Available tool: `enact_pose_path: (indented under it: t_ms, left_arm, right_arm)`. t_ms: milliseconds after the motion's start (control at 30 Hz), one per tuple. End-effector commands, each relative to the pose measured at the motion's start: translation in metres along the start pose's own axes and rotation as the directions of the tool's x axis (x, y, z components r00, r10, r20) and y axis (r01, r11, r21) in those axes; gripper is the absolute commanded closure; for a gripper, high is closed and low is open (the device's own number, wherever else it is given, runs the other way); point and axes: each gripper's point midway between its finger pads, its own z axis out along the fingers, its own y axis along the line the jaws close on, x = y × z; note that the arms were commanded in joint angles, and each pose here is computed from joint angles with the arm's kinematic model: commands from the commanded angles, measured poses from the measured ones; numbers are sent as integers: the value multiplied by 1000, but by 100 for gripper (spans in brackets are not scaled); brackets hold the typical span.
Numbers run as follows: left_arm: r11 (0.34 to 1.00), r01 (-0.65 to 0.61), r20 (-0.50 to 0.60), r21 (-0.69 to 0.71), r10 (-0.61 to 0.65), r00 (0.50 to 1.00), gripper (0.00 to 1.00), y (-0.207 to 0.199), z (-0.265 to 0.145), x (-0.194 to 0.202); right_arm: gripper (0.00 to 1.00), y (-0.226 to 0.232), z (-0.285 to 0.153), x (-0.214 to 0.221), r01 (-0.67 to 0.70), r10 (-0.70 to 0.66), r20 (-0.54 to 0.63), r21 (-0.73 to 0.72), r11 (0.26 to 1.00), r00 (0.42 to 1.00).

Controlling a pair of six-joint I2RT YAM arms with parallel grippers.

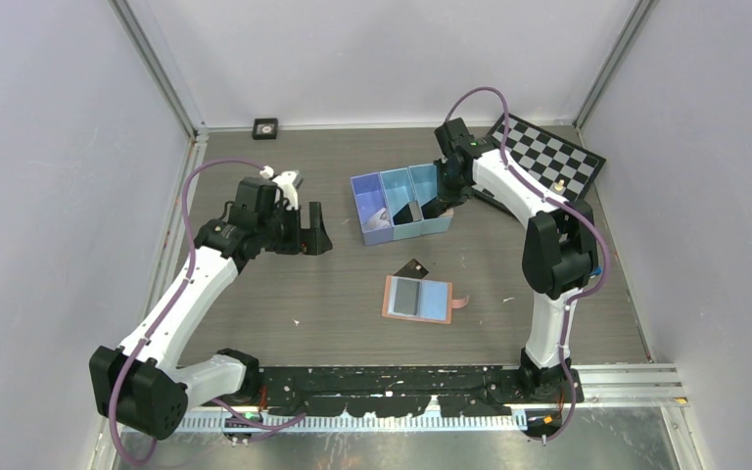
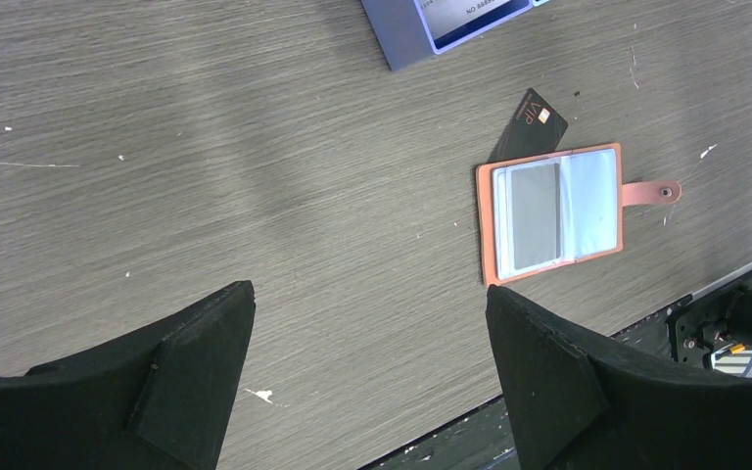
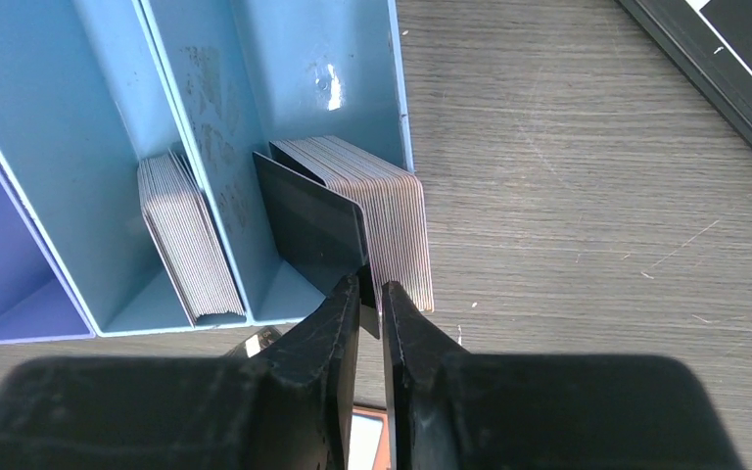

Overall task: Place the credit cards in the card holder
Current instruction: Pick up the credit card from the storage box.

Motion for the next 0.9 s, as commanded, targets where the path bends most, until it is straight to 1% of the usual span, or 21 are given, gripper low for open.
enact_pose_path:
  t_ms: [0,200,300,333,467,600,733,800,867]
  left_arm:
    - [1000,-9,9,23,9,1000,10,-4,-3,-1]
    - [1000,-9,10,23,9,1000,10,-4,-4,-1]
    - [1000,-10,13,29,10,1000,10,-5,-4,-1]
    - [999,-12,16,33,11,1000,10,-6,-5,-2]
    - [998,-29,25,62,27,999,10,-11,-7,-2]
    - [988,-62,41,142,57,998,13,-24,-10,-1]
    - [968,-90,51,234,80,995,15,-38,-11,1]
    - [953,-103,47,285,93,995,17,-47,-11,4]
    - [934,-126,47,335,117,992,18,-57,-11,7]
  right_arm:
    - [81,3,-23,-19,8,-7,67,-23,1000,998]
    - [90,6,-27,-21,4,0,77,-45,999,997]
    - [97,15,-38,-26,-1,10,98,-97,995,995]
    - [99,22,-43,-27,0,14,103,-135,991,995]
    - [100,37,-67,-35,5,28,144,-229,973,989]
    - [100,46,-99,-36,24,33,186,-294,955,982]
    - [100,50,-129,-14,57,2,189,-308,950,982]
    - [100,56,-143,4,86,-27,185,-318,944,982]
    - [100,64,-158,28,122,-64,170,-361,925,983]
